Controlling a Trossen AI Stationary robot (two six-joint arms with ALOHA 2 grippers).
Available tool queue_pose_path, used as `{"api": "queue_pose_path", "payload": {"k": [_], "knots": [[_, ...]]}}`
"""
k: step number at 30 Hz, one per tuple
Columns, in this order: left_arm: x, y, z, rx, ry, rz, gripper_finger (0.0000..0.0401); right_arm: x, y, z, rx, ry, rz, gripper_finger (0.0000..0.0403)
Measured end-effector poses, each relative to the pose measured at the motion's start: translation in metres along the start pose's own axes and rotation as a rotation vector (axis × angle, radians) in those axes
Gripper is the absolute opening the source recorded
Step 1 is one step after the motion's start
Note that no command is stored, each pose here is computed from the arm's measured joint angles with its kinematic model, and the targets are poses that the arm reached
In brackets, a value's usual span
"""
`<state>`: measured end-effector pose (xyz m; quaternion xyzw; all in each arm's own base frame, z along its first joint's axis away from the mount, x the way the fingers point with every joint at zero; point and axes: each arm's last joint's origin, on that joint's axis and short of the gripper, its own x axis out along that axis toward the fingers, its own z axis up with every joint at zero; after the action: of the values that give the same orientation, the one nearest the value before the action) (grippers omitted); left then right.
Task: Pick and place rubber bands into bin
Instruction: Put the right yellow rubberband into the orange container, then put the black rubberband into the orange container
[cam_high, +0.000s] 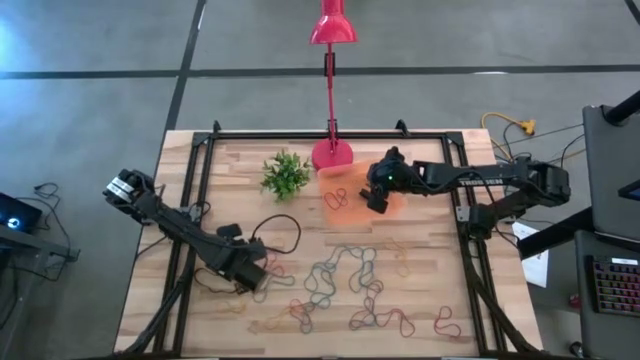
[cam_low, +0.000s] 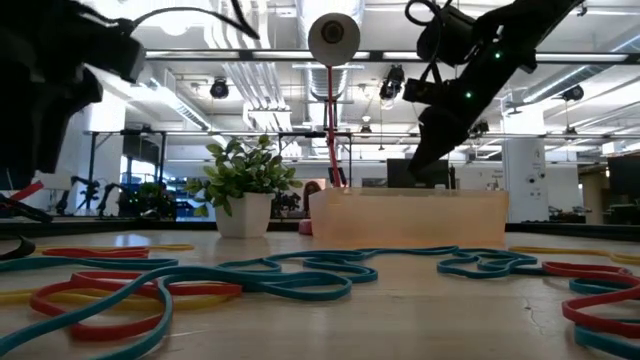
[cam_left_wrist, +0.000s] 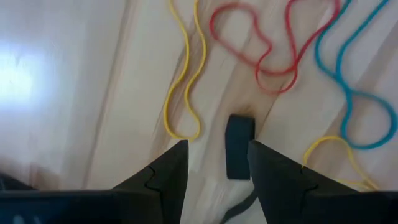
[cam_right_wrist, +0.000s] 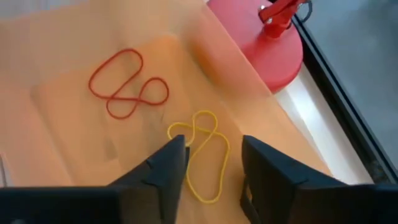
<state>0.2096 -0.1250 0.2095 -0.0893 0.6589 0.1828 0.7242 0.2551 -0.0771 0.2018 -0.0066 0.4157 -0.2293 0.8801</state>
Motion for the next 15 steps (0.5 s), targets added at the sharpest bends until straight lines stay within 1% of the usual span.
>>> {"api": "queue_pose_path", "payload": {"k": [3,8,12,15], "knots": [[0.005,0.001,-0.003,-0.013,0.032,0.004,0.0151,-0.002,0.001,0.002,-0.003,-0.014,0.019,0.0173],[0.017,0.003,-0.006,-0.014,0.037,0.011,0.0151,-0.006,0.005,0.004,-0.015,-0.036,0.122,0.0189],[0.031,0.002,-0.010,-0.020,0.045,-0.041,0.0151,-0.014,0.012,0.006,-0.030,-0.063,0.211,0.0188],[0.036,0.000,-0.010,-0.028,0.038,-0.082,0.0151,-0.021,0.018,0.007,-0.055,-0.088,0.244,0.0187]]}}
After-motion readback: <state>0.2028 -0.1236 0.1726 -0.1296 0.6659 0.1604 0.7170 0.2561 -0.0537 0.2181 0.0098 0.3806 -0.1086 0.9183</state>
